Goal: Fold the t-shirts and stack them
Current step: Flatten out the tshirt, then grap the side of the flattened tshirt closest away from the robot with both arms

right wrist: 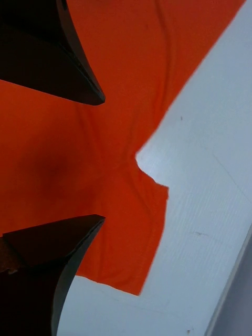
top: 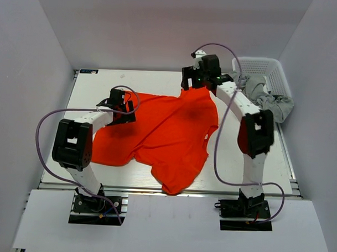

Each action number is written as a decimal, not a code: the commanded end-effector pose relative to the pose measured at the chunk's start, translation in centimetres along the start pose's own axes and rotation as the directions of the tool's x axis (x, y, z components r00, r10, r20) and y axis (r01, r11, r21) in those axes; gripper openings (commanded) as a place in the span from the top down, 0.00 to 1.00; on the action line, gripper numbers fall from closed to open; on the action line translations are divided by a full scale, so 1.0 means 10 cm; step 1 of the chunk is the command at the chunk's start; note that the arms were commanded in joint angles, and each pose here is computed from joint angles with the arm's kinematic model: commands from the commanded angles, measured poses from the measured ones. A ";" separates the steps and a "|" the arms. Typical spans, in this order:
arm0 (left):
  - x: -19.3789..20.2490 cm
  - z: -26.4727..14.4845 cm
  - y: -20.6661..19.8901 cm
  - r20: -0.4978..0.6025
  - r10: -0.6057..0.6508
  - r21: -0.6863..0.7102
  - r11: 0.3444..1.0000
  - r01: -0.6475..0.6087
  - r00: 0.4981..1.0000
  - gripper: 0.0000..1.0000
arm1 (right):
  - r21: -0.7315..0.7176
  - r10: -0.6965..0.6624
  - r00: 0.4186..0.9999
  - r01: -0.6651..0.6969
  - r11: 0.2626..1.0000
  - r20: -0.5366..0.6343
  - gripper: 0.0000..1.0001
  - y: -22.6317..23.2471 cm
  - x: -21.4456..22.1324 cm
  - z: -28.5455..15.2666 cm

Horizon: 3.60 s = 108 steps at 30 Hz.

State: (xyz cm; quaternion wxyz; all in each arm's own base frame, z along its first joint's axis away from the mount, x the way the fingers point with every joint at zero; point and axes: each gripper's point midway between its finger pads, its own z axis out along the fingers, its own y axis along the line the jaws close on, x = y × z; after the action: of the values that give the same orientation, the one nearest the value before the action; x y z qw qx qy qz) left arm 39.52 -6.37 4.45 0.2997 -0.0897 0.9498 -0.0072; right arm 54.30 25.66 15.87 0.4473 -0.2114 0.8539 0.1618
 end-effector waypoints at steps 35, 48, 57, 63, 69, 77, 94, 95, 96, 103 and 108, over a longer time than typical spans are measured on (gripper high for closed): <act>-0.92 0.12 -0.21 0.165 0.056 0.232 0.968 -0.094 0.985 0.00 | 0.245 0.412 0.698 -0.332 0.911 -0.585 0.10 0.45 2.78 -1.26; -0.62 -0.61 -0.48 0.220 0.028 0.417 0.901 -0.120 0.975 0.00 | 0.278 0.379 0.826 -0.281 0.919 -0.418 0.10 -0.84 1.86 -0.42; 0.02 -0.94 0.00 0.171 -0.184 0.270 0.954 0.133 0.968 0.00 | 0.176 0.284 0.917 -0.242 0.954 -0.279 0.10 -0.57 1.14 -0.83; 0.62 -1.12 0.24 0.065 -0.330 0.180 0.932 0.315 0.942 0.00 | 0.263 0.410 0.893 -0.357 0.896 -0.185 0.10 -0.32 1.33 -1.66; 1.35 -1.09 0.46 -0.088 -0.434 0.020 0.899 0.437 0.897 0.00 | 0.365 0.519 0.840 -0.439 0.821 -0.157 0.10 -0.23 1.94 -2.13; 1.39 -0.89 0.50 -0.074 -0.421 0.006 0.906 0.422 0.904 0.13 | 0.385 0.575 0.789 -0.473 0.793 -0.215 0.10 -0.05 2.47 -2.39; 1.42 -0.74 0.41 -0.080 -0.387 0.072 0.917 0.393 0.918 1.00 | 0.466 0.691 0.680 -0.542 0.699 -0.246 0.15 0.07 2.96 -2.46; 1.41 -0.75 0.40 -0.072 -0.380 0.078 0.920 0.385 0.922 1.00 | 0.452 0.711 0.665 -0.574 0.682 -0.229 0.17 0.10 2.94 -2.41; 1.38 -0.75 0.40 -0.063 -0.380 0.085 0.919 0.385 0.923 1.00 | 0.454 0.715 0.660 -0.578 0.679 -0.229 0.19 0.12 2.98 -2.41; 1.39 -0.77 0.42 -0.043 -0.382 0.087 0.919 0.385 0.923 1.00 | 0.440 0.735 0.650 -0.611 0.658 -0.195 0.29 0.15 2.97 -2.28; 1.39 -0.77 0.42 -0.043 -0.382 0.086 0.919 0.385 0.923 1.00 | 0.417 0.736 0.644 -0.622 0.662 -0.208 0.29 0.21 2.97 -2.18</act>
State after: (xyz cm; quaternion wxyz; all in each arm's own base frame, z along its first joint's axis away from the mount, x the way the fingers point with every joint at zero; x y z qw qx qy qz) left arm 22.84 -4.82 2.10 0.2701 -0.2679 0.9187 -0.1058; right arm 22.04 9.90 3.27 0.2050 0.1702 0.9561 0.1220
